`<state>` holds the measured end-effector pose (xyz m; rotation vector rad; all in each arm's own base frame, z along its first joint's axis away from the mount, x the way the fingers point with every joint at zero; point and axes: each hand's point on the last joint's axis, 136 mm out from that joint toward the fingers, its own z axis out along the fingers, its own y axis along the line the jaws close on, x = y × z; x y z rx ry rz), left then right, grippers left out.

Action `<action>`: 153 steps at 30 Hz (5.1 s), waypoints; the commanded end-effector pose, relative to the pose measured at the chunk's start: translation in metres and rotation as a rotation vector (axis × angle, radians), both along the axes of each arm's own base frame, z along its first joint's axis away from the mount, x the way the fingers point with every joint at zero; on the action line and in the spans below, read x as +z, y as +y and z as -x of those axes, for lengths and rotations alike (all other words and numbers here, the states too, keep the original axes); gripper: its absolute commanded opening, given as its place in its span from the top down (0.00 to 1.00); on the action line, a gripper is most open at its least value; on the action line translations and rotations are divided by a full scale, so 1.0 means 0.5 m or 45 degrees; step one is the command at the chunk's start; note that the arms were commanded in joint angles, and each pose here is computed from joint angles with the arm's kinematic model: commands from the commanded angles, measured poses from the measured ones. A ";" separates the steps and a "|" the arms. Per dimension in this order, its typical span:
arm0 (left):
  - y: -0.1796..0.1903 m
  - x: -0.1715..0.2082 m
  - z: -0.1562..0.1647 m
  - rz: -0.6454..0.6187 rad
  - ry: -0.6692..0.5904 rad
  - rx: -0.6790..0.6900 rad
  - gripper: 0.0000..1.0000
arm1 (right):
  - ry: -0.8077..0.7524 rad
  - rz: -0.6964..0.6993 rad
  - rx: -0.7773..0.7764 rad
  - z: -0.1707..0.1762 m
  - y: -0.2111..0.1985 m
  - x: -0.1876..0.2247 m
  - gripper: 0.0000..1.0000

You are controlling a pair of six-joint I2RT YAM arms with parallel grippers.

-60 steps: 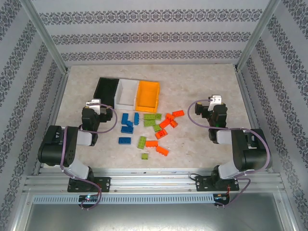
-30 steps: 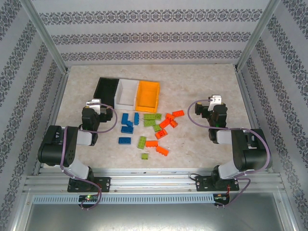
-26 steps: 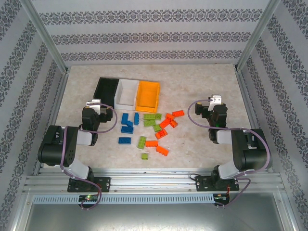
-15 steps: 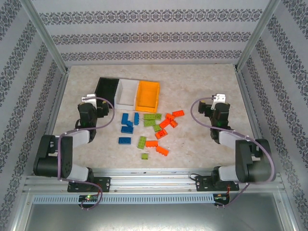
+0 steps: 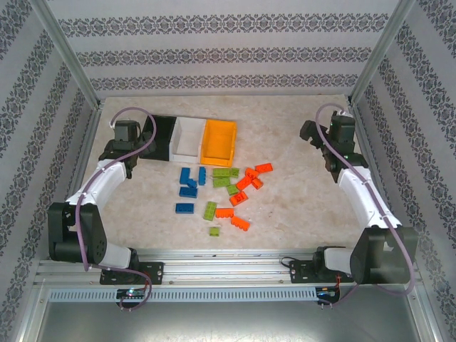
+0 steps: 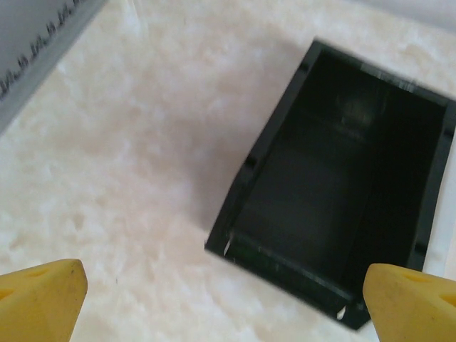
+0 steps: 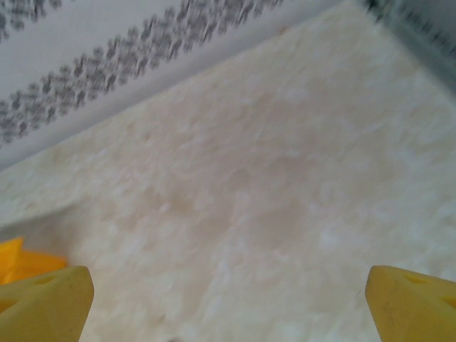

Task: Sort the legos into containers by color

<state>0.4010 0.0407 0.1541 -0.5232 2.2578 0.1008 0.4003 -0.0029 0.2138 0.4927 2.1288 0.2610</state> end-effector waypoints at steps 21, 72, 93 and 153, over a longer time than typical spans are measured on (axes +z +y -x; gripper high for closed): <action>-0.306 0.001 -0.020 0.553 0.171 -0.558 0.00 | 0.939 -0.115 0.489 0.114 0.285 -0.202 0.11; -0.304 -0.029 0.048 0.440 0.234 -0.514 0.00 | 1.320 -0.629 -0.664 0.062 0.305 -0.380 0.37; -0.295 -0.035 0.036 0.432 0.264 -0.526 0.00 | 1.249 -0.652 -0.629 0.022 0.308 -0.357 0.33; -0.274 0.007 0.052 0.475 0.232 -0.539 0.00 | 0.856 -0.519 0.487 -0.130 0.665 -0.147 0.62</action>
